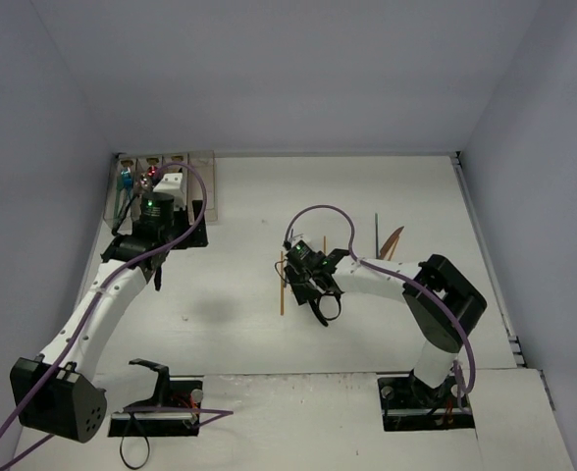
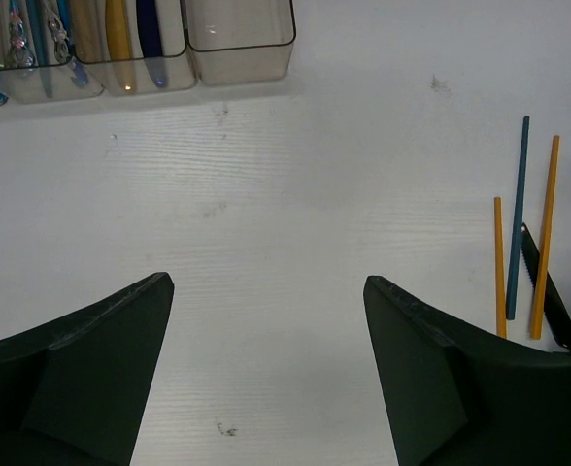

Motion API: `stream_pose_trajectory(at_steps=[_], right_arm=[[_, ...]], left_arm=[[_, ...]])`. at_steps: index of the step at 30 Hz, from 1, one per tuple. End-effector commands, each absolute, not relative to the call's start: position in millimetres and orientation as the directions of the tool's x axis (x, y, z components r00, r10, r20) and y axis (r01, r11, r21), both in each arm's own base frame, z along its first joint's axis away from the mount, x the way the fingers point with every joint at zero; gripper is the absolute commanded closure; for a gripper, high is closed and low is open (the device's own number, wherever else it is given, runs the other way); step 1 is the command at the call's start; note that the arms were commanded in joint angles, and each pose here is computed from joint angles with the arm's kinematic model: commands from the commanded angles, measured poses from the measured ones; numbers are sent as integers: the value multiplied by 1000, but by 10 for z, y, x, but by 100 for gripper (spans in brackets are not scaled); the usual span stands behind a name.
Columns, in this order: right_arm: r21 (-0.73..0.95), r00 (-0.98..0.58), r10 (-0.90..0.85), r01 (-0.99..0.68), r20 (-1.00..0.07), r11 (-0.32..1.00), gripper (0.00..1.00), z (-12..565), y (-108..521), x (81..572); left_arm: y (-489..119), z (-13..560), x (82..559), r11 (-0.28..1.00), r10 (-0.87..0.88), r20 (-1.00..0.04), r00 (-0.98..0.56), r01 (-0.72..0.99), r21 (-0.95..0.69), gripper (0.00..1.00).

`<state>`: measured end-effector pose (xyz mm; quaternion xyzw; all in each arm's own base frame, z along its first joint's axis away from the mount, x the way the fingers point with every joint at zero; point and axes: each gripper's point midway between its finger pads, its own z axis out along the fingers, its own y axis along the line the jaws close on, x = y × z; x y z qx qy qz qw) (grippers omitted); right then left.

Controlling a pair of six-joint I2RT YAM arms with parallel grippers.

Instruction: Sort the eating utensils into containers

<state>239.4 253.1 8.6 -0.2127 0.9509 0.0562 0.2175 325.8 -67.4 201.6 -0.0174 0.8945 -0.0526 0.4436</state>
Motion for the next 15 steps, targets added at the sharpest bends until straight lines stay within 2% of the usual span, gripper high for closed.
stream_pose_trajectory(at_steps=[1,2,5,11,15], right_arm=[[-23,-823,-379,-409,-424,912,61,33,2518,2418],[-27,-826,-381,-407,-416,913,64,3,2506,2408],[-36,-840,-373,-392,-394,919,80,-69,2455,2374],[-58,-865,-342,-346,-366,937,100,-141,2277,2310],[-108,-888,-306,-286,-343,952,100,-158,2052,2283]], left_arm=[[-720,2143,3372,991,-91,-823,-561,31,-130,23],[-720,2140,3380,991,-91,-823,-561,31,-130,23],[-721,2119,3383,991,-88,-820,-566,31,-128,23],[-730,2084,3387,992,-80,-814,-575,38,-124,23],[-742,2093,3405,991,-87,-816,-572,38,-132,23]])
